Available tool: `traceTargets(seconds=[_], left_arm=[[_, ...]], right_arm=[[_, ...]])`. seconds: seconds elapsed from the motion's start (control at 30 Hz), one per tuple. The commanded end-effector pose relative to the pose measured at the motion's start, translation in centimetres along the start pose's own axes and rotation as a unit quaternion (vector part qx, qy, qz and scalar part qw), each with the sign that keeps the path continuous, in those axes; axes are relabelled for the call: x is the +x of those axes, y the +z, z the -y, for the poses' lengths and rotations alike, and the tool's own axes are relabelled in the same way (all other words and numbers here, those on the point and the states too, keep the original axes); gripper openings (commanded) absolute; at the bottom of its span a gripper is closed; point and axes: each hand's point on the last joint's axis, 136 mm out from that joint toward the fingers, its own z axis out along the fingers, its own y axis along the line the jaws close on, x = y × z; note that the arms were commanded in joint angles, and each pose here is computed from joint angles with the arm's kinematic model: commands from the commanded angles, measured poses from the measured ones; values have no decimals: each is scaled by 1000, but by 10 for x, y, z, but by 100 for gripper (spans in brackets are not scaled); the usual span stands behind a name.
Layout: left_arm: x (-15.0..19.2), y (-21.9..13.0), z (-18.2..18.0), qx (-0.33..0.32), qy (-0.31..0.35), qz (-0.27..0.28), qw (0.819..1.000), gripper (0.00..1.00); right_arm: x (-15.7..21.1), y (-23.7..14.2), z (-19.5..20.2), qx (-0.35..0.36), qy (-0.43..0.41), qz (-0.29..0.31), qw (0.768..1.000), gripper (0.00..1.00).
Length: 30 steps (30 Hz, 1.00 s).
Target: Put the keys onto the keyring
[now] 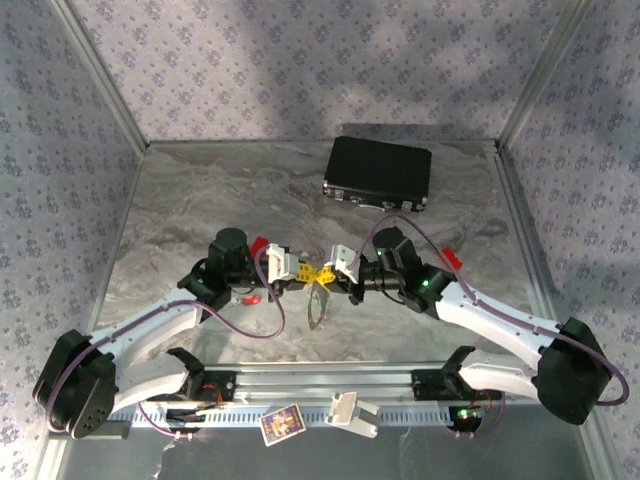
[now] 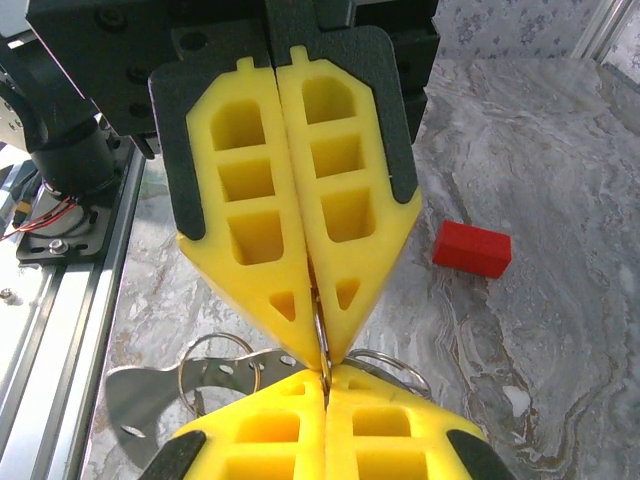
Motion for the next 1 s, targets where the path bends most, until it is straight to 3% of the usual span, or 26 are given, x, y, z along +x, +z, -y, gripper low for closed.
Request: traceTargets(seconds=[0.0,0.1,0.33,0.43,0.57,0.77,0.97], left_arm=[[-8,-3,-3,-14,17,5,1000,0],[-11,-3,-3,-16,11,18,1000,0],[-5,-1,5,4,-17,29,999,0],[-4,-1,7,9,-19,31,999,0],[1,2,9,18,-29,25,999,0],[24,0,8,1,-35,-13,999,19],[24,-8,5,-21,-38,-18,999,29]], right_arm=[[-16,0,-3,-9,-17,18,1000,1],[-10,2,-4,-16,-9,15,1000,13],[-7,9,-6,-33,6,26,999,14],[-7,9,-8,-38,6,30,999,12],[-7,11,-8,-41,4,36,998,0],[13,14,-4,-33,15,16,999,0],[23,17,-4,-32,23,4,999,0]])
